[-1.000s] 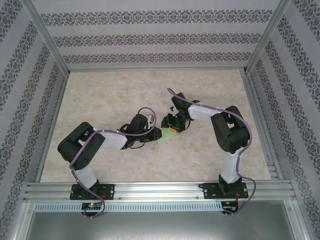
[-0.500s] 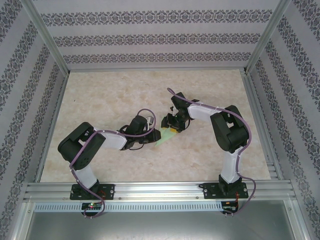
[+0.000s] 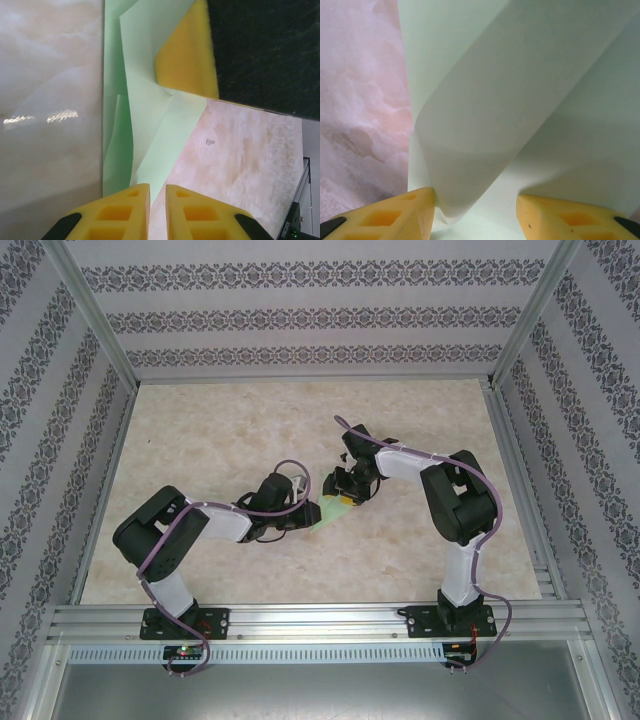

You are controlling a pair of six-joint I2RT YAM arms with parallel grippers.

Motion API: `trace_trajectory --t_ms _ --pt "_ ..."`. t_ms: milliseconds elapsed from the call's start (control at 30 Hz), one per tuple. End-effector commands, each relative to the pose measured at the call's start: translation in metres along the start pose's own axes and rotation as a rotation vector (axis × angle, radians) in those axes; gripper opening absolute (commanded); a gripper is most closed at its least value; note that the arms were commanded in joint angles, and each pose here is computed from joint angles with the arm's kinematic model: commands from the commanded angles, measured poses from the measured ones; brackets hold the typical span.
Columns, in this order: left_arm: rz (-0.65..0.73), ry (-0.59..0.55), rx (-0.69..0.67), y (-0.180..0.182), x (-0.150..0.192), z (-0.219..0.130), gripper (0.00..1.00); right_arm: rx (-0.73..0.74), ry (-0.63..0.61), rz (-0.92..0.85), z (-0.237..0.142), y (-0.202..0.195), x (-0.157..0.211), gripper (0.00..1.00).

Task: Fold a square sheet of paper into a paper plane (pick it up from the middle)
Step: Fourth fold the wing at the center of the table.

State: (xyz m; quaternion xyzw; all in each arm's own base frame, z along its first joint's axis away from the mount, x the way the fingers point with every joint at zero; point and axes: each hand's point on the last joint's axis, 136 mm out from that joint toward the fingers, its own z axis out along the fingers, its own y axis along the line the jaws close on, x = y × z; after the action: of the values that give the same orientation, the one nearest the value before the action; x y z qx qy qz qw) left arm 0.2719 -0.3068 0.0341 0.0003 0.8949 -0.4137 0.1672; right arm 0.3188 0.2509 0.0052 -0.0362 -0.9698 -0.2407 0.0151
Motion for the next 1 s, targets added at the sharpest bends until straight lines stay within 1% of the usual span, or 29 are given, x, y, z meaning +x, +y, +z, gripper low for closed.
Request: trace_trajectory --t_ms 0,167,500,733,833,967 --pt "-0.010 0.034 -0.020 0.007 0.014 -0.003 0.16 0.358 0.129 0.075 0.068 -0.115 0.040 0.52" --pt "-0.023 0.049 -0.045 0.014 0.020 -0.004 0.14 0.367 0.132 0.081 0.070 -0.118 0.039 0.51" --pt "-0.014 0.074 -0.049 0.015 0.026 -0.005 0.14 0.393 0.150 0.095 0.075 -0.126 0.042 0.48" --pt "0.003 0.099 -0.062 0.018 0.032 -0.009 0.11 0.406 0.169 0.090 0.078 -0.130 0.045 0.47" --pt "0.023 0.077 -0.055 0.010 0.026 -0.015 0.11 0.410 0.172 0.090 0.079 -0.131 0.045 0.46" --pt "0.047 0.000 -0.029 -0.006 0.007 -0.023 0.11 0.406 0.169 0.084 0.078 -0.129 0.043 0.48"
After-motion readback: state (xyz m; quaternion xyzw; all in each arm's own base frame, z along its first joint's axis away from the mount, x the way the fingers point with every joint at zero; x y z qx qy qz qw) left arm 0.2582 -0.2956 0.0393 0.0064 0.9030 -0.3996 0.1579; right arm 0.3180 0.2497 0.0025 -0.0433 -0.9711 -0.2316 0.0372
